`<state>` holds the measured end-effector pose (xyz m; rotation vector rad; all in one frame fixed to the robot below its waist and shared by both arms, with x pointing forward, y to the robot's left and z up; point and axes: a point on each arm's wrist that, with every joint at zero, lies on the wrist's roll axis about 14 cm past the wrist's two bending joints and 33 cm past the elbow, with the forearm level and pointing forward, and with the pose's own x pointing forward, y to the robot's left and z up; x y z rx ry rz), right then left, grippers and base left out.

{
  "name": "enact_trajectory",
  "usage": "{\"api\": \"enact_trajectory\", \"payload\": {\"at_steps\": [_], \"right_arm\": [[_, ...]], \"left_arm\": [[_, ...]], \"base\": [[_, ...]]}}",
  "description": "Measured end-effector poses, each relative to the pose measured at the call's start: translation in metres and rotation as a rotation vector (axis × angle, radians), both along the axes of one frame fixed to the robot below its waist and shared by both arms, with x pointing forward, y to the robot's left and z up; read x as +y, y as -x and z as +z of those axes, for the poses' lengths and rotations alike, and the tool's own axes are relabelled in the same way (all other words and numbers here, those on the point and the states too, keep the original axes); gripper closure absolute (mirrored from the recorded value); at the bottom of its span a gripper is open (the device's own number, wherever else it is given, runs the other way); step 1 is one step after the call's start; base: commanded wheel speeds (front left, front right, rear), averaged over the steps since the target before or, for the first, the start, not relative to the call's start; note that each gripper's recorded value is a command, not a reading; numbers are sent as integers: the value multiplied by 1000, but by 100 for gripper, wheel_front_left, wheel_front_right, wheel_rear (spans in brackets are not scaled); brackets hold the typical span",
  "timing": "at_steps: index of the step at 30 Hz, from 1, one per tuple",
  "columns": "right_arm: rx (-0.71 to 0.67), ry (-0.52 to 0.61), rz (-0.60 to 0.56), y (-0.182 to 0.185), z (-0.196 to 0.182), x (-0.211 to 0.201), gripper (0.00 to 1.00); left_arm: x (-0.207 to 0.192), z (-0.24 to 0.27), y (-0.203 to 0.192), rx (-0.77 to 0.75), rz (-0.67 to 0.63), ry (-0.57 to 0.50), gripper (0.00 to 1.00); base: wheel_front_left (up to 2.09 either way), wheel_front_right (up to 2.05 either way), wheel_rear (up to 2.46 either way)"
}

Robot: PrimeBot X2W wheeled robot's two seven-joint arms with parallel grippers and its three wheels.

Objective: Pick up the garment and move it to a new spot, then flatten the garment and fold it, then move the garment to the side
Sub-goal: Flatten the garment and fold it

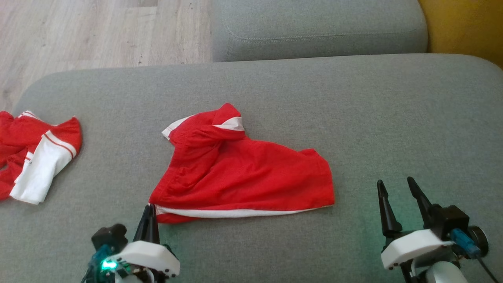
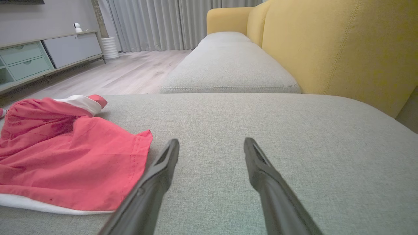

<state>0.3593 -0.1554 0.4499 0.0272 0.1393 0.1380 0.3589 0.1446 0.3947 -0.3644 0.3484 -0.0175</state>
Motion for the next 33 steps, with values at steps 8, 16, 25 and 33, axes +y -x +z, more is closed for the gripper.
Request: {"api": "enact_trajectory", "payload": {"at_steps": [8,16,25,33], "right_arm": [[-18,-3,11,-1,5,4,0],[-83,-6,32,-2,22,11,0],[-59,-32,50,20,12,18,0],[-53,-45,72,27,9,26,0]], "left_arm": [[2,21,2,-90,3,14,0],[12,59,10,-237,2,-36,0],[21,45,53,-210,40,-52,0],[19,48,61,-223,45,-68,0]], "base": [[0,0,0],[0,0,0],[0,0,0],[0,0,0]]}}
